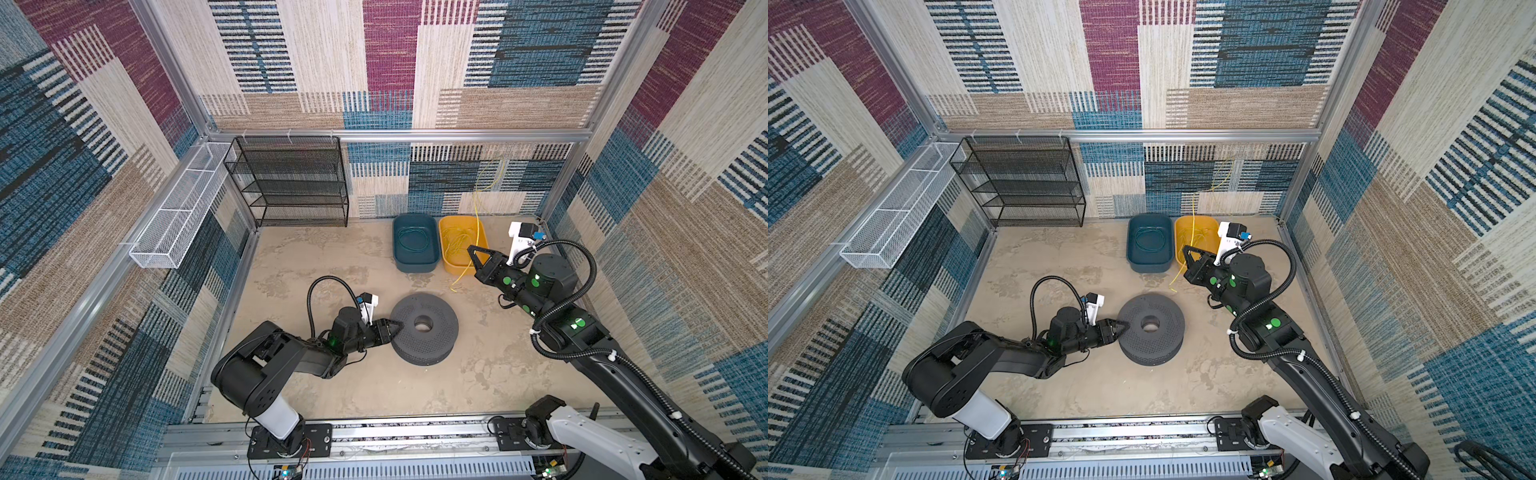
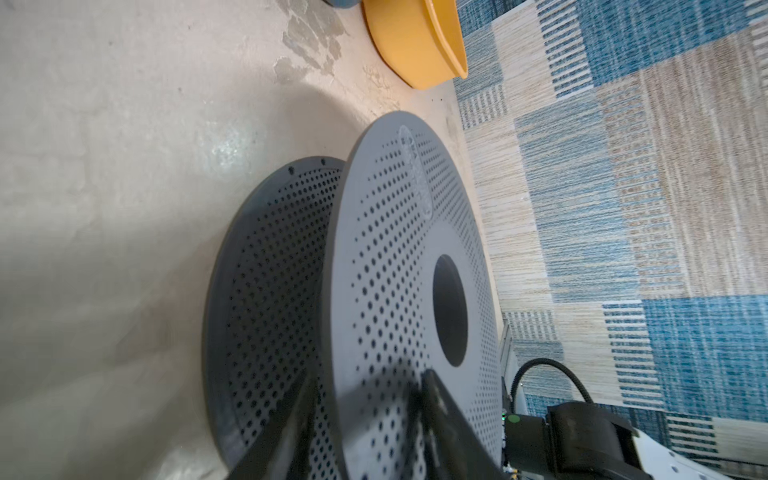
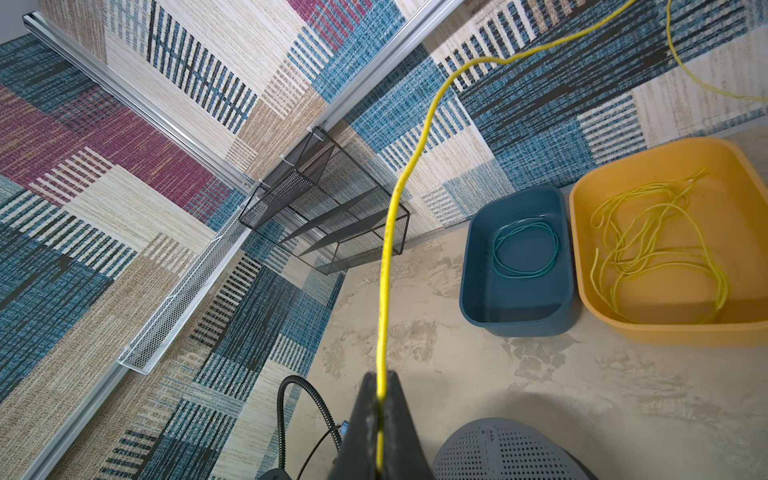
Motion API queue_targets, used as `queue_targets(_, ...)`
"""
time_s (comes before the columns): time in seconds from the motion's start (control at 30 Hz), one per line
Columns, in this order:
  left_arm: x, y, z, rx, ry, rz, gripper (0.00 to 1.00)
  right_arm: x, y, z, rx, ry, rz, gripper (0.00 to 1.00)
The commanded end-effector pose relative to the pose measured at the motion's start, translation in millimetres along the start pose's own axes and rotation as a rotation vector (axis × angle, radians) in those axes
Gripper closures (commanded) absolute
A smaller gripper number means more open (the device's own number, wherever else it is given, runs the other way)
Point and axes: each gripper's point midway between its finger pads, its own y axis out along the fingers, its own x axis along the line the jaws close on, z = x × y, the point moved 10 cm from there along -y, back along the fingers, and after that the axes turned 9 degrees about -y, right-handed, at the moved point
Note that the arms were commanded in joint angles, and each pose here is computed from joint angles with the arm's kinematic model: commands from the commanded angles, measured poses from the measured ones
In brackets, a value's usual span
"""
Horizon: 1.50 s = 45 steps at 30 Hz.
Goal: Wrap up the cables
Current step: 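Grasp the grey spool rim with the left gripper and tip it upright, then push the upright spool farther away with the left gripper while right holds the cable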
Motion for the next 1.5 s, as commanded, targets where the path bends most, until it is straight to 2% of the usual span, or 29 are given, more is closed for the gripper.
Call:
queue_targets(0.0, -13.6, 2.5, -7.7, -0.035, 0.01, 0.115, 0.73, -0.3, -2.4, -3.1, -0.027, -0.005, 0.015, 1.0)
queue_targets(0.13, -12.4, 3.4, -10.0, -0.043, 0.004, 0.117, 0.81, -1.0, -1.7, -2.3, -0.026, -0.004, 0.016, 1.0)
queue_targets(0.3, -11.5, 0.8, -12.0, -0.045, 0.007, 0.135, 1.0, -1.0, -3.0, -2.5, -0.03, -0.005, 0.015, 1.0)
queue_targets(0.57, -31.0, -11.4, -23.1, -0.091, 0.026, 0.131, 1.0, -1.1, -9.3, -4.7, -0.047, -0.012, 0.022, 1.0)
queue_targets(0.67, -57.9, -22.3, -34.6, -0.106, 0.109, 0.018, 1.0, -1.1, -12.2, -5.3, -0.057, -0.014, 0.024, 1.0)
queue_targets(0.87, -109.1, -56.7, -53.0, -0.268, 0.328, -0.402, 1.0, -2.8, -9.8, -2.7, -0.057, -0.006, 0.013, 1.0)
queue_targets(1.07, -145.0, -41.0, -50.1, -0.345, 0.486, -0.67, 1.0, -2.7, -6.1, -1.8, -0.054, 0.002, 0.001, 1.0)
queue_targets(1.13, -150.8, -30.8, -45.6, -0.382, 0.51, -0.713, 1.0, -2.7, -5.9, -1.3, -0.051, 0.005, -0.002, 1.0)
queue_targets(1.47, -164.2, 1.0, -26.1, -0.462, 0.511, -0.72, 1.0, -3.8, -11.1, -0.2, -0.051, 0.006, 0.004, 1.0)
